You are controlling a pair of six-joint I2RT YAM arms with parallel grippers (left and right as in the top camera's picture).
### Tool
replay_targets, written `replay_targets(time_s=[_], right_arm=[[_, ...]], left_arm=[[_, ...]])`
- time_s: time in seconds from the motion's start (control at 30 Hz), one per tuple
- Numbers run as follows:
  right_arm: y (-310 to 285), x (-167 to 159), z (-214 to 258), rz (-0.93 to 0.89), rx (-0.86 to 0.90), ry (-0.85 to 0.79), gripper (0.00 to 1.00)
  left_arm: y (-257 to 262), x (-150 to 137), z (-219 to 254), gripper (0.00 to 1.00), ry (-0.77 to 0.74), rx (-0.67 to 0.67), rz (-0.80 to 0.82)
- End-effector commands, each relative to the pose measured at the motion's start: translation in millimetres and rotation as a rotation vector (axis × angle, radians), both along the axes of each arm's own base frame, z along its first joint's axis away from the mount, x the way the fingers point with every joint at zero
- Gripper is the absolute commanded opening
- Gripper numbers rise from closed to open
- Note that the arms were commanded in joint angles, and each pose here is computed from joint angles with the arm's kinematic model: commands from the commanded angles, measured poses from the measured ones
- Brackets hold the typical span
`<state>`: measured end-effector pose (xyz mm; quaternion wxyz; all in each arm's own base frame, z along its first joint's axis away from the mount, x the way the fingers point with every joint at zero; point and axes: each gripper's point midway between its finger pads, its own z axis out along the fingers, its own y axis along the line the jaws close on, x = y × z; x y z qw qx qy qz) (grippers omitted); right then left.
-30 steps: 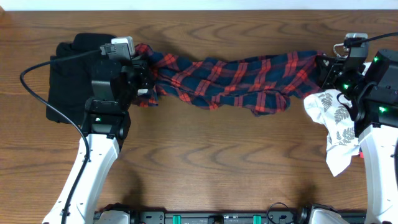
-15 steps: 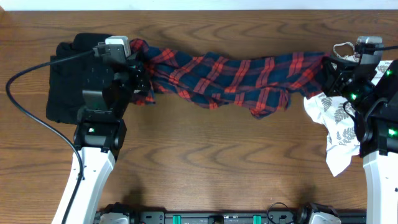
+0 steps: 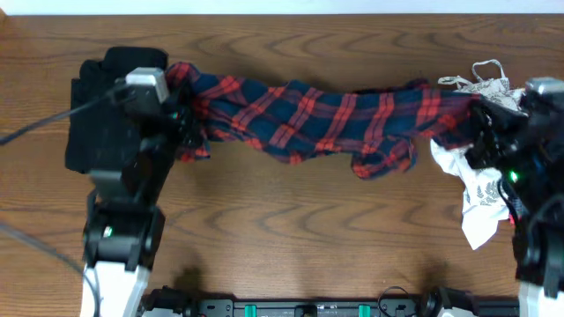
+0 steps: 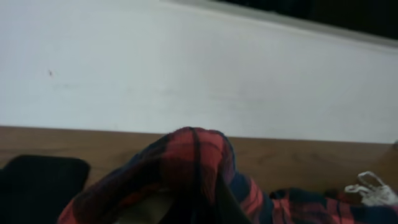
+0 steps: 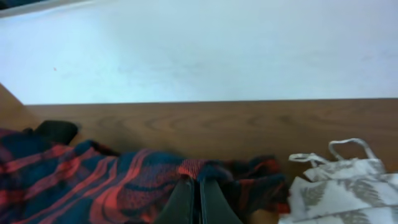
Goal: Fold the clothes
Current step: 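Lift and stretch the shirt between both grippers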
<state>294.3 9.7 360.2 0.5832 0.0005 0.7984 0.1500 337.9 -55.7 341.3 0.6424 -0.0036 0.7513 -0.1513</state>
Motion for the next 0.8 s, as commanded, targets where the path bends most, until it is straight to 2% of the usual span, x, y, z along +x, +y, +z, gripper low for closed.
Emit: replay_targets(time_s=[0.0, 0.2, 0.37, 0.53, 0.63, 0.77], right_arm=[[-7, -21, 34, -0.066, -0.052, -0.091, 0.01], [-12, -46, 60, -0.130, -0.084, -0.173, 0.01], [-32, -39, 56, -0.233, -0.103, -0.148, 0.01], [-46, -2, 35, -0.262, -0.111, -0.065, 0.01], [-56, 38, 7, -0.257, -0.102, 0.017, 0.01], [-66, 106, -47, -0.226, -0.066, 0.120, 0.01]], left_arm=[[5, -28, 38, 0.06, -0.108, -0.004, 0.010], [10, -73, 77, 0.06, -0.249, -0.019, 0.011], [11, -68, 73, 0.06, -0.230, -0.017, 0.020], [10, -21, 39, 0.06, -0.114, -0.002, 0.044], [5, 27, 6, 0.06, -0.042, 0.007, 0.044], [-2, 98, -52, 0.06, 0.022, 0.014, 0.043]])
